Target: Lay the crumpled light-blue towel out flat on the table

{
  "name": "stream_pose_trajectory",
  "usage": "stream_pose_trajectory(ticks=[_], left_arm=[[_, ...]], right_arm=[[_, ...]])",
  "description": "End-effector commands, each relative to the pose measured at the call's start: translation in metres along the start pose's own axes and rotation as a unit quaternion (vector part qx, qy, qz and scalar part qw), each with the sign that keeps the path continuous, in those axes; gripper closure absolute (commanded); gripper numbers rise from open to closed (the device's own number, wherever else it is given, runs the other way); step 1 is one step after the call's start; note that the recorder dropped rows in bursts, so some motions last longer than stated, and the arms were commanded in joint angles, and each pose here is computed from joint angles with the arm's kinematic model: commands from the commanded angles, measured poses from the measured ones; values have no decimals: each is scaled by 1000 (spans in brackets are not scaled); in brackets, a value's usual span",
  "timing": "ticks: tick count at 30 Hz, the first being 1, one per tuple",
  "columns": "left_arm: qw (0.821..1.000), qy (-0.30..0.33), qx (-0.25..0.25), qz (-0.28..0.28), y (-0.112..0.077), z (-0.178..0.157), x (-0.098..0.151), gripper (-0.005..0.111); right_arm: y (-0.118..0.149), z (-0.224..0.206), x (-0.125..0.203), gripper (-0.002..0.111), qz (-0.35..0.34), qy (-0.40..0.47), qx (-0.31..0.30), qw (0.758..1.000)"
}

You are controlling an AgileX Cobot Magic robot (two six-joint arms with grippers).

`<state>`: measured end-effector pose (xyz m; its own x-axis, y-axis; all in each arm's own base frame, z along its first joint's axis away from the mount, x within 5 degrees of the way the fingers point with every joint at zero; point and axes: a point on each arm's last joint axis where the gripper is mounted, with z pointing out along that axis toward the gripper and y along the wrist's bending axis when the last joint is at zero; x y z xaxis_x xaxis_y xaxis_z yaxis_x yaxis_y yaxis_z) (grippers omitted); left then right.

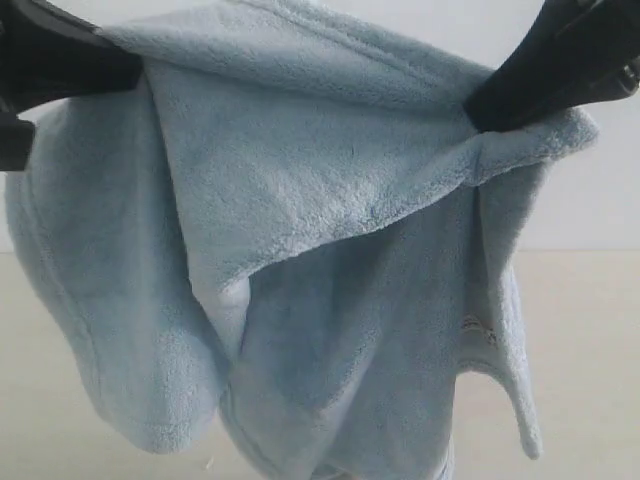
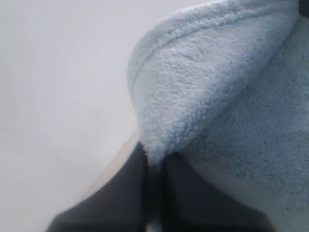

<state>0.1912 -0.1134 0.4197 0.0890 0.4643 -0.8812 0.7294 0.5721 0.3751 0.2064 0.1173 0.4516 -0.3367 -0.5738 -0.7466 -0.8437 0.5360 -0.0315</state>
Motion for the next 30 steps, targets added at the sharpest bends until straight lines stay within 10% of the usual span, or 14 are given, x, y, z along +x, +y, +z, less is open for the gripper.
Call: stream_pose_trajectory(ticks=[1, 18, 23, 30], left_arm=[[999, 11, -43, -11, 2, -20, -4, 103], [997, 59, -30, -41, -9, -44, 1, 103], [996, 78, -9, -43, -13, -44, 4, 103], [993, 110, 0, -46, -15, -45, 10, 103]], right_arm=[[1, -5, -3, 106, 1, -10, 8, 1000], [-7, 92, 82, 105, 106, 103, -48, 988], [-11, 109, 93, 46, 118, 100, -44, 987], [-10, 114, 106, 54, 107, 130, -42, 985]])
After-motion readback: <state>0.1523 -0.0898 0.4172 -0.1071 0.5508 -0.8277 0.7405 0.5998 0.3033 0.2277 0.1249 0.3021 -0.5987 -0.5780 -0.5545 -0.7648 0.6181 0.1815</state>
